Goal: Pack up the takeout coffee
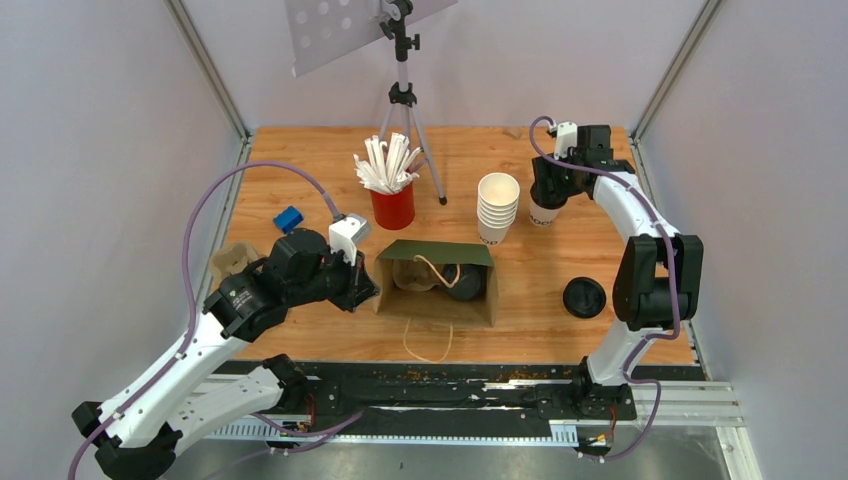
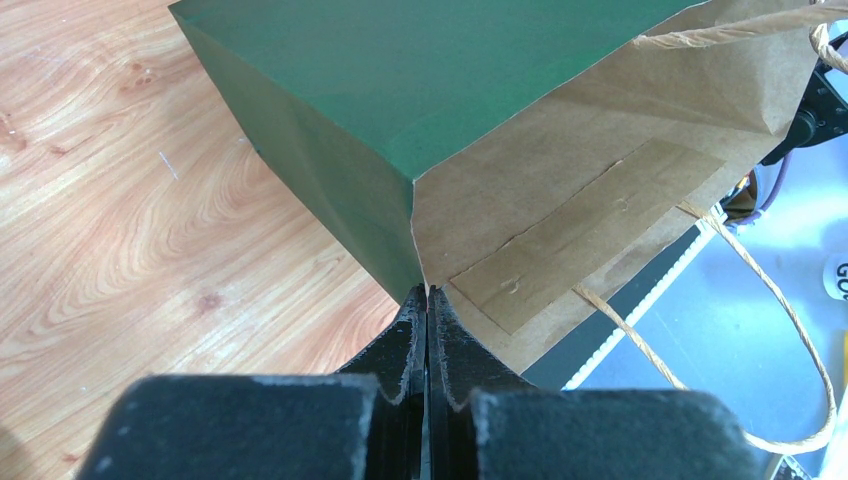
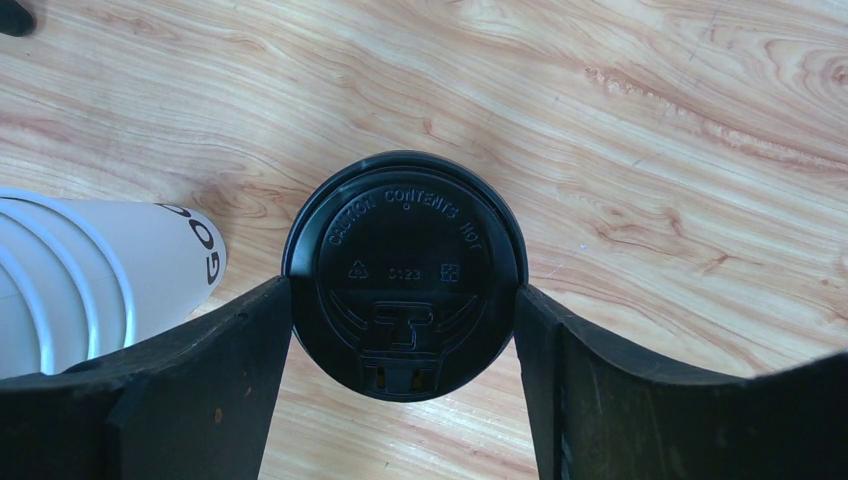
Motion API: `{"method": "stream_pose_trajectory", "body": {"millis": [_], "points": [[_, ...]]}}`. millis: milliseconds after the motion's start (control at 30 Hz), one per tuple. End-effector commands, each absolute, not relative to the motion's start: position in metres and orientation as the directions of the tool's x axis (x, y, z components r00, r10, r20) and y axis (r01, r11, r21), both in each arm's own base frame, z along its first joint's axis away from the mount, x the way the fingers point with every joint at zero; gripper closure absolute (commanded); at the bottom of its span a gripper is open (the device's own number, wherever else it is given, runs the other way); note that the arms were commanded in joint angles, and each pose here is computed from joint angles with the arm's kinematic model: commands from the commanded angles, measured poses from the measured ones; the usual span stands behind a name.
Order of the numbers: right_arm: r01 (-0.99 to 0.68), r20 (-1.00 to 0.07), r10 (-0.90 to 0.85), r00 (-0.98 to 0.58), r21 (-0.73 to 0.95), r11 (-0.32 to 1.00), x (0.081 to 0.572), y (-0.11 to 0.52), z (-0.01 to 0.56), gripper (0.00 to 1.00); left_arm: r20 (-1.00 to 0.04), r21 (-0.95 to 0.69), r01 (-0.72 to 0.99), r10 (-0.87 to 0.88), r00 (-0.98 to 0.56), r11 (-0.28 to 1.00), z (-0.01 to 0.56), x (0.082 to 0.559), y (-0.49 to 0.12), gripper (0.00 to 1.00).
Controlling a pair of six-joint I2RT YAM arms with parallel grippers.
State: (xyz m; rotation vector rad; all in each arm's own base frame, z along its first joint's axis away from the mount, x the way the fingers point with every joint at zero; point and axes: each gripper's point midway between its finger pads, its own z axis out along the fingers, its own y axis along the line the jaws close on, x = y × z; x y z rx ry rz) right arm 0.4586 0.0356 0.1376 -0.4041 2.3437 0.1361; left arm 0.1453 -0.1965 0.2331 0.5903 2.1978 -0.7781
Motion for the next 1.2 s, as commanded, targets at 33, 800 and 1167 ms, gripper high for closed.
{"method": "stream_pose_trajectory", "body": {"millis": [33, 800, 1167], "points": [[-0.337, -0.711, -0.258, -0.654, -0.031, 0.941, 0.456, 0.034, 0.152, 0.32, -0.798, -0.348, 0.633, 0.137, -0.587, 0.692, 0.257, 0.149, -0.200, 1.00], [-0.532, -0.897, -0.336, -0.286, -0.143, 0.835, 0.339, 0.148, 0.394, 0.35, -0.789, -0.397, 0.591, 0.067, -0.610, 0.702, 0.272, 0.154, -0.205, 1.00], [-0.784, -0.983, -0.178, -0.043, -0.077, 0.615, 0.226, 0.221, 0.485, 0.34, -0.765, -0.428, 0.576, 0.060, -0.641, 0.697, 0.284, 0.158, -0.214, 1.00]]}}
